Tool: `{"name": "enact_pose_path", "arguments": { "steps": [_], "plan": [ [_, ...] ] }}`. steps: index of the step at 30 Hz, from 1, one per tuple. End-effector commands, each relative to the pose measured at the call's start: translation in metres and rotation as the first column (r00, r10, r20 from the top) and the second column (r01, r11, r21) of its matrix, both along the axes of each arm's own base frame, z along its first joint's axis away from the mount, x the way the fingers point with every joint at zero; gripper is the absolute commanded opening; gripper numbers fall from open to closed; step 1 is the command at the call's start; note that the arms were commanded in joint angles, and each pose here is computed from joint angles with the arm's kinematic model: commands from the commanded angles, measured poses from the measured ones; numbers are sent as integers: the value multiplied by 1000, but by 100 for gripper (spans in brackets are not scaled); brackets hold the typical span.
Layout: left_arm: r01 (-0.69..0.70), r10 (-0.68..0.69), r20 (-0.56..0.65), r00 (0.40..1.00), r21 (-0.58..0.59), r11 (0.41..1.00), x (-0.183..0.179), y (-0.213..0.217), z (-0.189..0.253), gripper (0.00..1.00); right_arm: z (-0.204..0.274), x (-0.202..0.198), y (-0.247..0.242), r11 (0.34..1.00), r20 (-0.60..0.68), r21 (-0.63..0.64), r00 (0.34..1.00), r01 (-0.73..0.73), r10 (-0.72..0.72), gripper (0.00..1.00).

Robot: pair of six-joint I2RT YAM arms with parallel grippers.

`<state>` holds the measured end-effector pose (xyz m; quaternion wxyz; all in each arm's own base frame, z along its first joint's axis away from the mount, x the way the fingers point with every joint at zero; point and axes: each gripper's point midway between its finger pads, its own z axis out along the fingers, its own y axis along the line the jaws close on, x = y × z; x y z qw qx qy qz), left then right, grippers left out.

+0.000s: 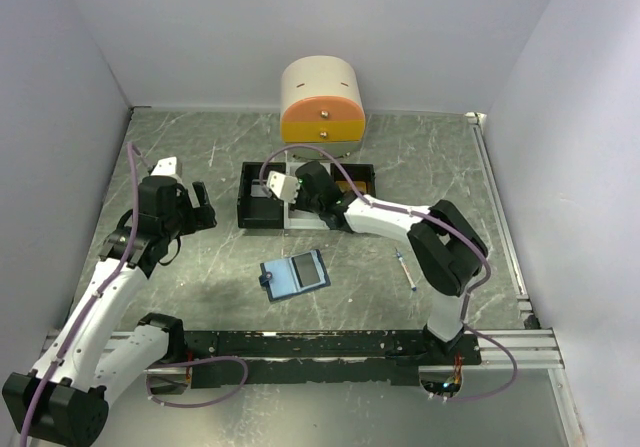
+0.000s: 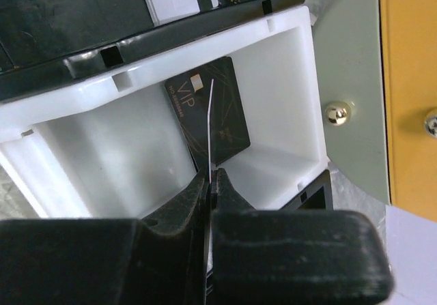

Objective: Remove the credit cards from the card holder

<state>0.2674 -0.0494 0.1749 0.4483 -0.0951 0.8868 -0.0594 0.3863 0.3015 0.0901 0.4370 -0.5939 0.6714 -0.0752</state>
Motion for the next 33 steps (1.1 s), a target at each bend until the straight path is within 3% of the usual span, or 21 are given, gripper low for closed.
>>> {"name": "enact_pose_path", "arguments": {
  "steps": [1, 26, 33],
  "plan": [
    [8, -8, -10, 1000, 14, 1000, -1, 0, -3, 95, -4, 12, 5, 999, -18, -26, 999, -31, 31, 0],
    [-18, 19, -17, 1000, 28, 999, -2, 5, -3, 94, -42, 53, 2, 983, 85, -181, 996, -9, 25, 3],
    [-21, 21, -9, 1000, 28, 999, -3, 5, -2, 94, -49, 56, 4, 984, 73, -180, 997, -3, 16, 15]
  ]
}}
